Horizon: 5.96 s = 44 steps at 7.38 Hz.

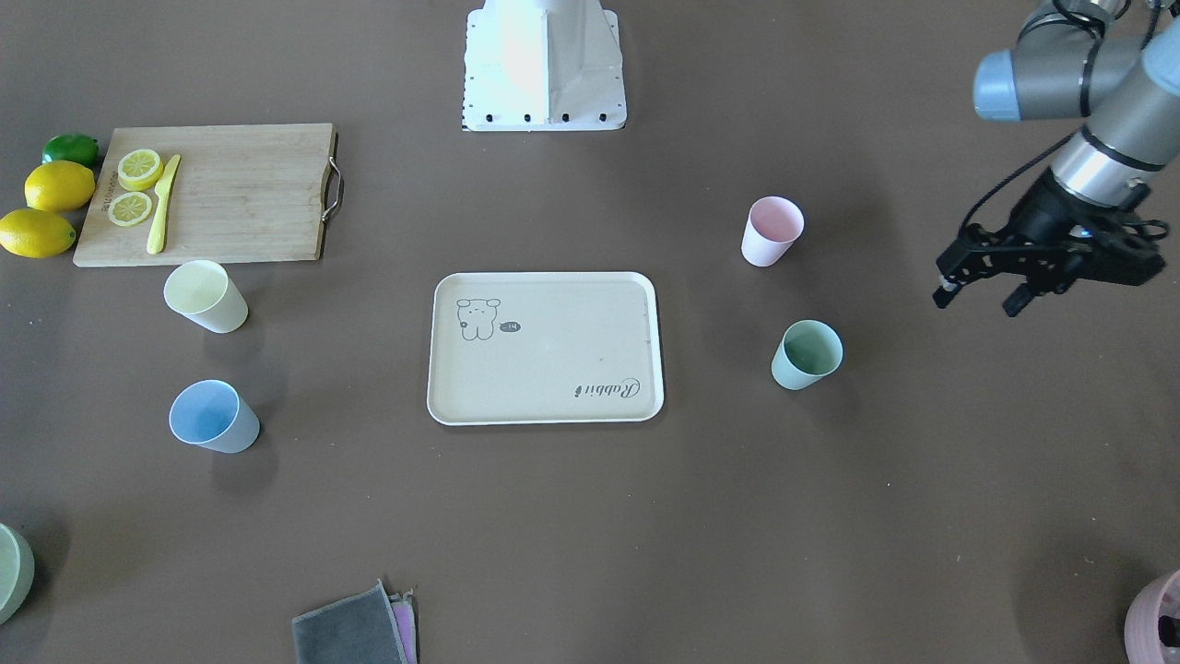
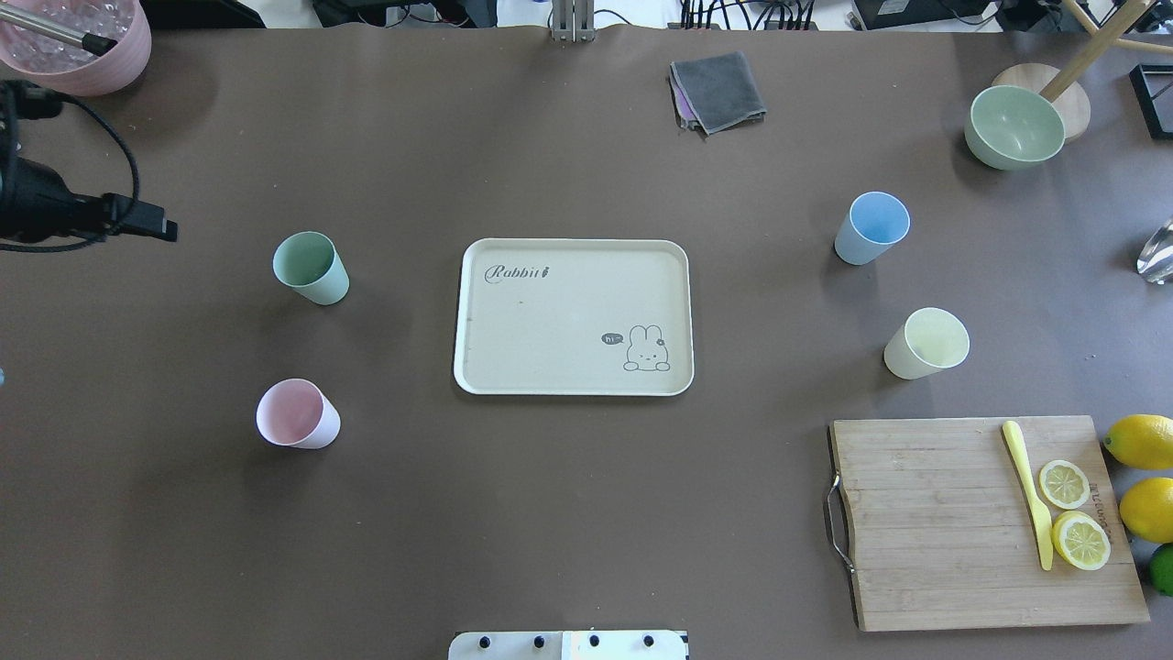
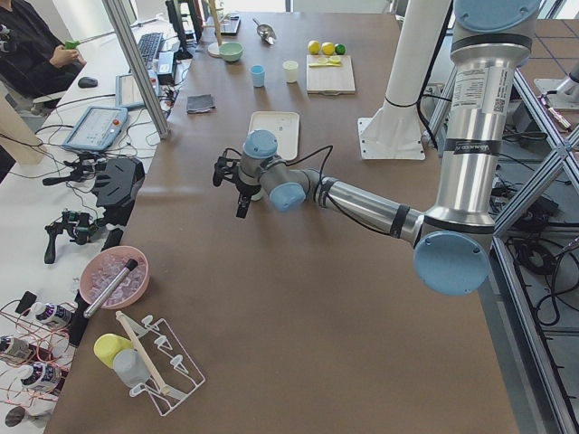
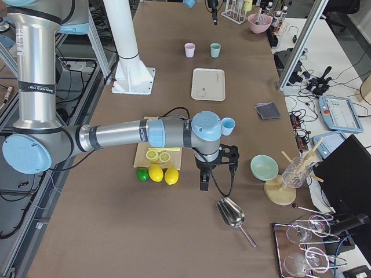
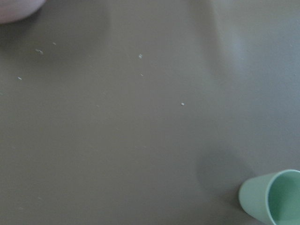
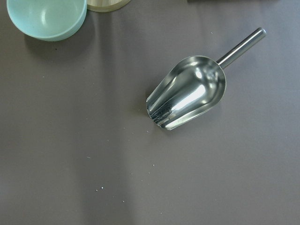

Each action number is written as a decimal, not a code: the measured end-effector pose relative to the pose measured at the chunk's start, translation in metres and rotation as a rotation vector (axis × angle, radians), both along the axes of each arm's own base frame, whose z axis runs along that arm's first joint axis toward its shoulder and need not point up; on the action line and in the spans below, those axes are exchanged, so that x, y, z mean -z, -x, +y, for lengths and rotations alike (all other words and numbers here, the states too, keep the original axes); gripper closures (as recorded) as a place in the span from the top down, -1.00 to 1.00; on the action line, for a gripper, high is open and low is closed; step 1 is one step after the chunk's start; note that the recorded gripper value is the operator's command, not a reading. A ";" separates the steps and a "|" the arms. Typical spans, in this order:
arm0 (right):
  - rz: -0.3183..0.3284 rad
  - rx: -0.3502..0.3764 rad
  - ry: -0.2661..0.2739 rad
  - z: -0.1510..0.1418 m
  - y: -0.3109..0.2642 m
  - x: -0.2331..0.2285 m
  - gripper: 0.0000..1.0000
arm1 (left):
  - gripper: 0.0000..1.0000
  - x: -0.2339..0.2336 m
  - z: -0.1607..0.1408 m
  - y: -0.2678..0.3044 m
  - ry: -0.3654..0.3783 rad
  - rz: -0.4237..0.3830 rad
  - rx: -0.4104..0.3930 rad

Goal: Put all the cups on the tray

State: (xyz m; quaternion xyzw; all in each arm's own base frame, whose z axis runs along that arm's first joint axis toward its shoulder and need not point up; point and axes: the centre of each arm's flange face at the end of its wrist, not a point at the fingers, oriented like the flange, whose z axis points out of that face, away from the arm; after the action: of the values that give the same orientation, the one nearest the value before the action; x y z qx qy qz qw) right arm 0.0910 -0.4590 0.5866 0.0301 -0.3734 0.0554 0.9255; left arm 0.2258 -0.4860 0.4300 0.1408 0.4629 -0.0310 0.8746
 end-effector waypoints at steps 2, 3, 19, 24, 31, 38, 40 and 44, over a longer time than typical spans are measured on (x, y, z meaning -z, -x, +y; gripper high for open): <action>-0.014 -0.003 -0.032 -0.001 0.001 -0.020 1.00 | 0.95 0.031 0.044 -0.056 0.063 -0.002 -0.036; -0.017 -0.005 -0.038 -0.002 0.002 -0.023 1.00 | 0.95 0.042 0.064 -0.078 0.076 -0.023 -0.038; -0.117 -0.006 0.021 -0.071 0.167 0.119 1.00 | -1.00 0.053 0.113 -0.127 0.110 -0.030 -0.141; -0.071 -0.013 0.027 -0.038 0.285 0.114 1.00 | -1.00 0.230 0.047 -0.180 0.239 -0.004 -0.069; -0.075 0.049 0.049 0.045 0.370 0.074 -0.90 | -1.00 0.264 0.020 -0.212 0.231 -0.016 -0.036; -0.186 -0.006 0.021 0.014 0.332 0.131 -1.00 | -1.00 0.237 0.048 -0.257 0.185 -0.096 -0.032; -0.223 -0.025 0.037 -0.010 0.320 0.179 -1.00 | -1.00 0.222 0.064 -0.275 0.156 -0.121 -0.030; -0.225 -0.024 0.039 -0.030 0.350 0.256 -1.00 | 0.95 0.210 0.067 -0.295 0.138 -0.123 -0.023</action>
State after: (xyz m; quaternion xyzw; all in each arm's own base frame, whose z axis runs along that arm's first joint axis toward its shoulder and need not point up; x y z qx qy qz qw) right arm -0.2594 -0.4886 0.3309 0.0102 -0.4733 0.0768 0.8775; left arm 0.5213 -0.4186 0.2202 0.0766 0.4068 -0.0441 0.9092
